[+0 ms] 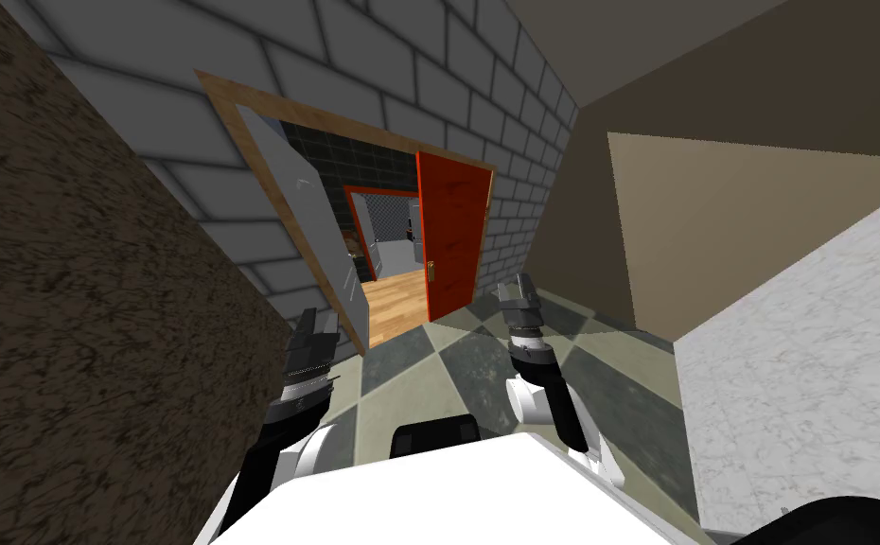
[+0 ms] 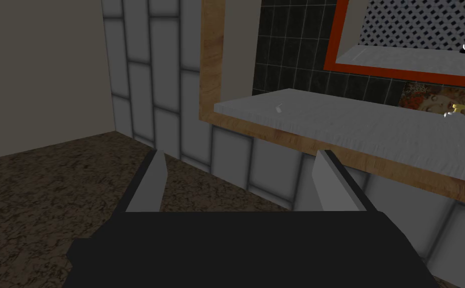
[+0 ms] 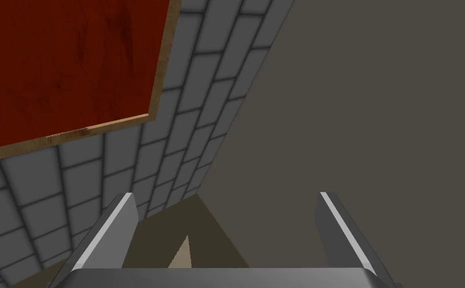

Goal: Push the door open

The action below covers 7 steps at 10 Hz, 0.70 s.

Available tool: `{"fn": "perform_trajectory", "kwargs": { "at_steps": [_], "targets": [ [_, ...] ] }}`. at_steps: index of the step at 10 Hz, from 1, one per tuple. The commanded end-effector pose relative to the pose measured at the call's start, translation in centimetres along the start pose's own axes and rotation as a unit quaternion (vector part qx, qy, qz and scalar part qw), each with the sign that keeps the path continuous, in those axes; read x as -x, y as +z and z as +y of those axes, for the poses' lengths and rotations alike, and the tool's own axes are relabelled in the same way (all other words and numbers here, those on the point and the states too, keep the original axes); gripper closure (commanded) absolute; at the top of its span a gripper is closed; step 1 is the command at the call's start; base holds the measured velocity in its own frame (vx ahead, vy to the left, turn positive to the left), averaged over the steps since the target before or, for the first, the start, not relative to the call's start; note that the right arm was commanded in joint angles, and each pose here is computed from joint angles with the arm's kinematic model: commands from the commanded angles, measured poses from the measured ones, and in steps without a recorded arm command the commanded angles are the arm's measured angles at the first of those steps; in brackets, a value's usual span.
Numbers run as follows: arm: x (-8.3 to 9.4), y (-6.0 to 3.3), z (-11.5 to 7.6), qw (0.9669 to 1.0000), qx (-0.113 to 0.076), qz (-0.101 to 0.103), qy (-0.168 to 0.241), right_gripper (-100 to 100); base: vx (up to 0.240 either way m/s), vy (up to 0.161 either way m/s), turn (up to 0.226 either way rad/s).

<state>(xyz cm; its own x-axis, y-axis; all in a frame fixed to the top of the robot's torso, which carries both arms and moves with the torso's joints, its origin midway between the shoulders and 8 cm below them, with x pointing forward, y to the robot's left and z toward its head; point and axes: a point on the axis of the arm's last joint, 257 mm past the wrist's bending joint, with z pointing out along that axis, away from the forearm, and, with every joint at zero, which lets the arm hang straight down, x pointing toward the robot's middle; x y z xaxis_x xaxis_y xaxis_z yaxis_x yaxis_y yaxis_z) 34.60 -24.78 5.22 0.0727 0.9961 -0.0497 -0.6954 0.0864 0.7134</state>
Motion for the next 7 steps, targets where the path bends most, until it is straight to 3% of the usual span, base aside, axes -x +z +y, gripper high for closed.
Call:
{"fn": "perform_trajectory", "kwargs": {
  "at_steps": [1,7],
  "targets": [
    [-0.1,-0.07,-1.3,1.0,-0.009,0.003,0.001,-100,0.112,-0.025,0.099],
    [-0.1,-0.42,-6.0,0.999,-0.042,0.013,0.005,-100,0.047,-0.017,0.098]
  ]
}}
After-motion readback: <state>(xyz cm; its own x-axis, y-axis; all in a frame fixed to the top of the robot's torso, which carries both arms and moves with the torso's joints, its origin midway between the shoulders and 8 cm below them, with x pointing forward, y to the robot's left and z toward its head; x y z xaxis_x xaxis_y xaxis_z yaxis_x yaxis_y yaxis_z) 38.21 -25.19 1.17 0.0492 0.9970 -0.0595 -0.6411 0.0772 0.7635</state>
